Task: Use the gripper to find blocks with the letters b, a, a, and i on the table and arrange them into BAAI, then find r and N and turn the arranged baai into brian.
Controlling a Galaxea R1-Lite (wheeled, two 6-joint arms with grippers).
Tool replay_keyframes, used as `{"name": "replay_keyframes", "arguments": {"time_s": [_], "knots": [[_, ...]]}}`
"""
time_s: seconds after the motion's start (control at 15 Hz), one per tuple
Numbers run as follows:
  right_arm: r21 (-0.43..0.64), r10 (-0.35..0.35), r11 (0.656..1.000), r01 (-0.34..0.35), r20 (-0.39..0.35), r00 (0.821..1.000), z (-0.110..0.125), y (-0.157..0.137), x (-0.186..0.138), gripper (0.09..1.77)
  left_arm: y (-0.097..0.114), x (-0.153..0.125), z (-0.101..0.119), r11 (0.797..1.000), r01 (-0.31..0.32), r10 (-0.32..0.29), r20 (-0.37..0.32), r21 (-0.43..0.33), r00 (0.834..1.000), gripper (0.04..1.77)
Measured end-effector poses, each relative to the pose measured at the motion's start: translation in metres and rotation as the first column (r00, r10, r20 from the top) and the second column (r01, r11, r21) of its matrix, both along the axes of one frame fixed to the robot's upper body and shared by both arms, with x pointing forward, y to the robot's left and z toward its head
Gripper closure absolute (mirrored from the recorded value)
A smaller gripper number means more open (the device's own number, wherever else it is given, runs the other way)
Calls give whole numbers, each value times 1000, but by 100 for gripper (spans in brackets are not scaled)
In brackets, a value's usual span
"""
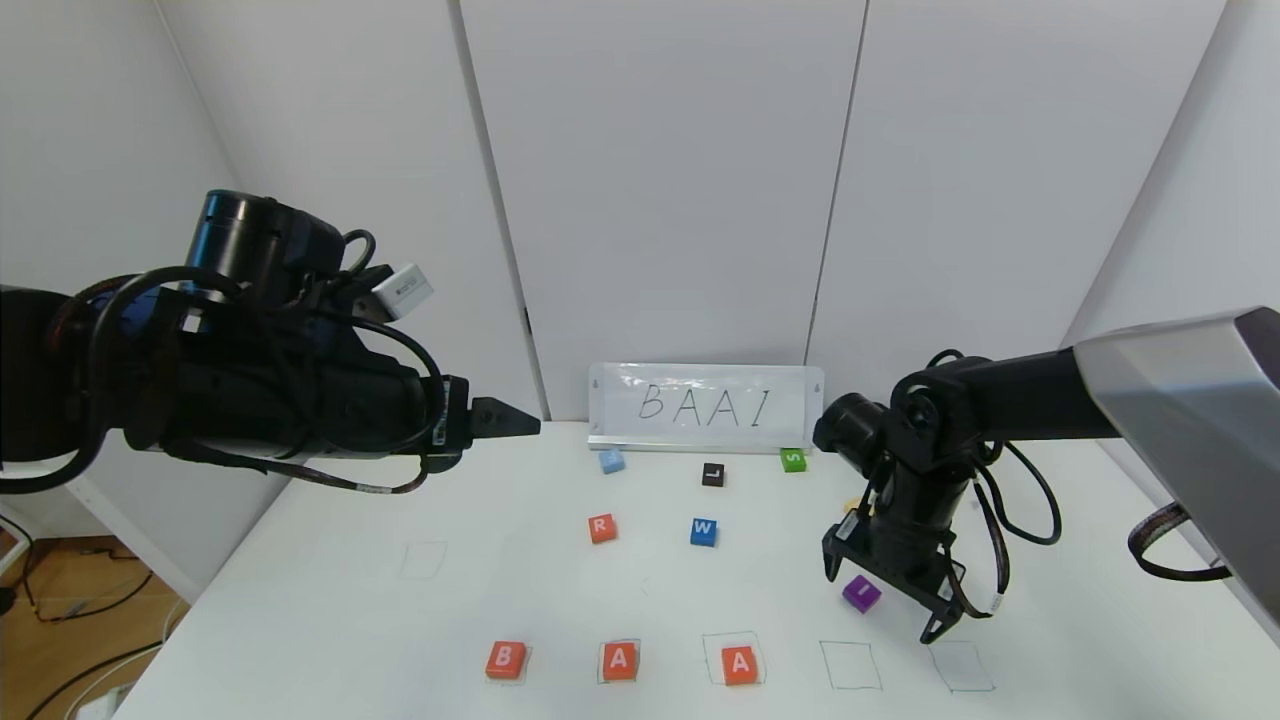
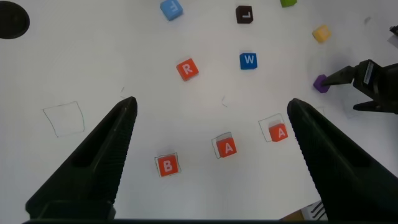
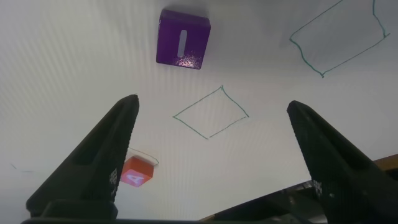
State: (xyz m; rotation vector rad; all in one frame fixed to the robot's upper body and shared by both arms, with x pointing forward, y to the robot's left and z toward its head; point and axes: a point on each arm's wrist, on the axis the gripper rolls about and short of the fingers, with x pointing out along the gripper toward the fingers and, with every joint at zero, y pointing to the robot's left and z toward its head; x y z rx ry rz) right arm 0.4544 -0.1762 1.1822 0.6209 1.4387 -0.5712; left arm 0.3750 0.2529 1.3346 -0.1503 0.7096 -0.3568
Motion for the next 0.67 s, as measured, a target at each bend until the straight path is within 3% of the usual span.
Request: {"name": "replay_keyframes", "arguments": {"time_s": [0.67], "knots": [[-12, -24, 1000, 24, -16, 1000, -18, -5, 15, 15, 0, 1, -2, 1000, 0, 0, -7, 1, 1000, 9]]}}
